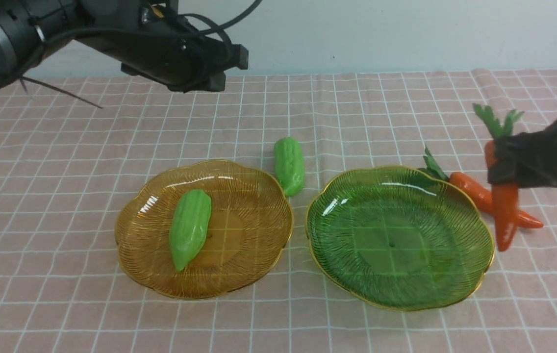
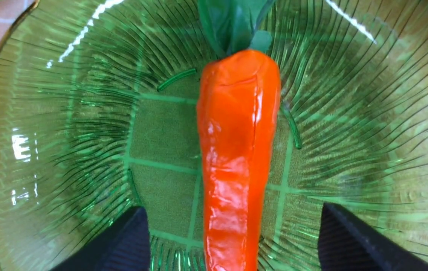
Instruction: Put different types of vegetables on the plate.
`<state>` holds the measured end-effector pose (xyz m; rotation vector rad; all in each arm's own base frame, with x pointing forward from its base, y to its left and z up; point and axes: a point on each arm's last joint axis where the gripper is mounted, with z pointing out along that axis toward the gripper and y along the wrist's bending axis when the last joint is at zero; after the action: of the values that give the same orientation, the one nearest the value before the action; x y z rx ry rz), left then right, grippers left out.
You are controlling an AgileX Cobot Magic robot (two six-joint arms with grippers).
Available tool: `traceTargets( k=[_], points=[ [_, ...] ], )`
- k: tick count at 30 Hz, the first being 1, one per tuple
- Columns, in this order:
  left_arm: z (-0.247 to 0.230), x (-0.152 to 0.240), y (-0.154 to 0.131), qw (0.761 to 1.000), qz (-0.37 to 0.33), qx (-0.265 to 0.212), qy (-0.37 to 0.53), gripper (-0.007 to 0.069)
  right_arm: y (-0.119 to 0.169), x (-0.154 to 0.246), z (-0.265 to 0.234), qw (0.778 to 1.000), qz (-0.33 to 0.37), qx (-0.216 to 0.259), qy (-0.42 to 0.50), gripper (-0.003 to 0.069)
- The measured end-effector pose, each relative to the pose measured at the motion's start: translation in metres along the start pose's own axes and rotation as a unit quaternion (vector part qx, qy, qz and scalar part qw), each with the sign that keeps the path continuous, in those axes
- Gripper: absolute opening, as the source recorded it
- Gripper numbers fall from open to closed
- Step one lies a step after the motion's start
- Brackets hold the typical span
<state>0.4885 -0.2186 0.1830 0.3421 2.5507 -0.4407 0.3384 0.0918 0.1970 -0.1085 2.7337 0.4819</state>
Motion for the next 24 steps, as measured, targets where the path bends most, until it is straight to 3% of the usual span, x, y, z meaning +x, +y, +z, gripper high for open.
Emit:
traceTargets(
  k=[5,9,12,14,18,24],
  points=[
    [0.017,0.008,0.002,1.000,-0.016,0.009,0.013,0.0567,0.001,-0.011,-0.006,0.999,-0.029,0.010,-0.016,0.0545],
    [0.023,0.010,0.002,1.000,-0.022,0.014,0.014,0.0549,0.001,-0.028,-0.019,0.995,-0.082,0.048,-0.042,0.0545],
    [0.022,0.008,0.001,0.999,-0.026,0.018,0.008,0.0401,-0.005,-0.041,-0.031,0.983,-0.136,0.111,-0.048,0.0545],
    [0.018,0.002,-0.001,0.999,-0.024,0.021,0.000,0.0346,-0.010,-0.045,-0.038,0.975,-0.158,0.152,-0.037,0.0545],
    [-0.007,-0.020,-0.013,0.999,-0.014,0.041,-0.013,0.0335,-0.022,-0.045,-0.046,0.957,-0.183,0.223,-0.008,0.0545],
    [-0.074,-0.046,-0.031,0.998,0.031,0.055,0.010,0.0333,-0.031,-0.043,-0.039,0.944,-0.201,0.260,0.030,0.0545]
  ],
)
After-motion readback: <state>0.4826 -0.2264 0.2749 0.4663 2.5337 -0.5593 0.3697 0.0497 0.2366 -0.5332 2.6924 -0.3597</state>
